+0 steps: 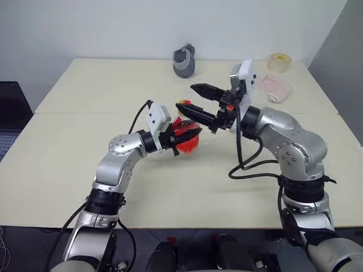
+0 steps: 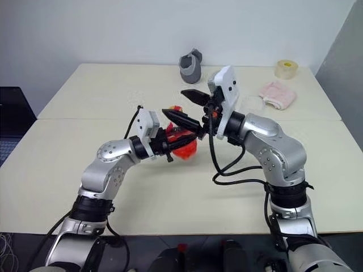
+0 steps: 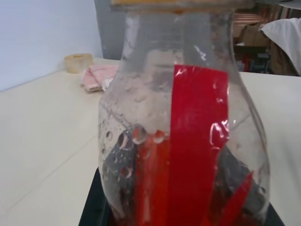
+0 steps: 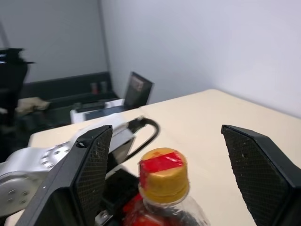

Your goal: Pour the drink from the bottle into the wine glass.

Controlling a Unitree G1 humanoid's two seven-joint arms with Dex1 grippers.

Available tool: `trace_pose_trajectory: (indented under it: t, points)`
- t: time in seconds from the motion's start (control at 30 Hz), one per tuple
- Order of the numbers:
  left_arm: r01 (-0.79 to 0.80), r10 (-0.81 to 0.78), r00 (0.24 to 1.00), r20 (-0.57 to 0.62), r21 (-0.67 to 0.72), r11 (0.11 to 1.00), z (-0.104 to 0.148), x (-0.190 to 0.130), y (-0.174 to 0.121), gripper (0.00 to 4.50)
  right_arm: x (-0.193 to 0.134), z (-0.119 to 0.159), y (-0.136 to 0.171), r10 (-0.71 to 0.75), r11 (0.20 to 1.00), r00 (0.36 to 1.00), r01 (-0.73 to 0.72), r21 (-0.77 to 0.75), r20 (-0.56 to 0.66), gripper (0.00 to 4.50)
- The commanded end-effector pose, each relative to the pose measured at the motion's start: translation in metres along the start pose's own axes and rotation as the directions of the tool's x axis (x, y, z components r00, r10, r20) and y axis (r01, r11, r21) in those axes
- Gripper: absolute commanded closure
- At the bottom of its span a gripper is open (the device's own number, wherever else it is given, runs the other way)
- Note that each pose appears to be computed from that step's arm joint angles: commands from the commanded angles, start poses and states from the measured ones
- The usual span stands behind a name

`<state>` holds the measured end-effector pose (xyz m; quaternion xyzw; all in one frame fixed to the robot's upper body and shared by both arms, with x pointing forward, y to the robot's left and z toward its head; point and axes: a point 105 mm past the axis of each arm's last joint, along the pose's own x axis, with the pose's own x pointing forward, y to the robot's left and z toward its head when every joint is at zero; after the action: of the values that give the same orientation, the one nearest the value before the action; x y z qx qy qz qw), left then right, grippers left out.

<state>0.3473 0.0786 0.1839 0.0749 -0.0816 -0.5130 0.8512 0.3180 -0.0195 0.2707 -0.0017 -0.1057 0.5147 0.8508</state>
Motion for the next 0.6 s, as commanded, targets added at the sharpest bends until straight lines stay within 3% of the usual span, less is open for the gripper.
trace_pose_trajectory:
  t: [0.03, 0.43, 0.53, 0.6]
  points:
    - [-0.014, 0.01, 0.999, 0.054, 0.067, 0.998, 0.017, 0.005, 0.006, 3.13, 0.008, 0.014, 0.002, -0.015, 0.998, 0.998, 0.018, -0.055, 0.055, 0.55]
    - [-0.024, 0.02, 0.998, 0.054, 0.08, 0.996, 0.013, 0.005, 0.01, 3.13, 0.02, -0.001, 0.011, 0.01, 1.0, 1.0, -0.01, -0.018, 0.029, 0.55]
    - [-0.023, 0.018, 0.998, 0.059, 0.079, 0.997, 0.013, 0.006, 0.007, 3.13, 0.021, -0.002, 0.007, -0.001, 1.0, 1.0, 0.002, -0.017, 0.029, 1.17]
    - [-0.021, 0.016, 0.998, 0.061, 0.078, 0.997, 0.013, 0.006, 0.006, 3.13, 0.021, -0.001, 0.006, -0.002, 1.0, 0.999, 0.003, -0.018, 0.032, 1.86]
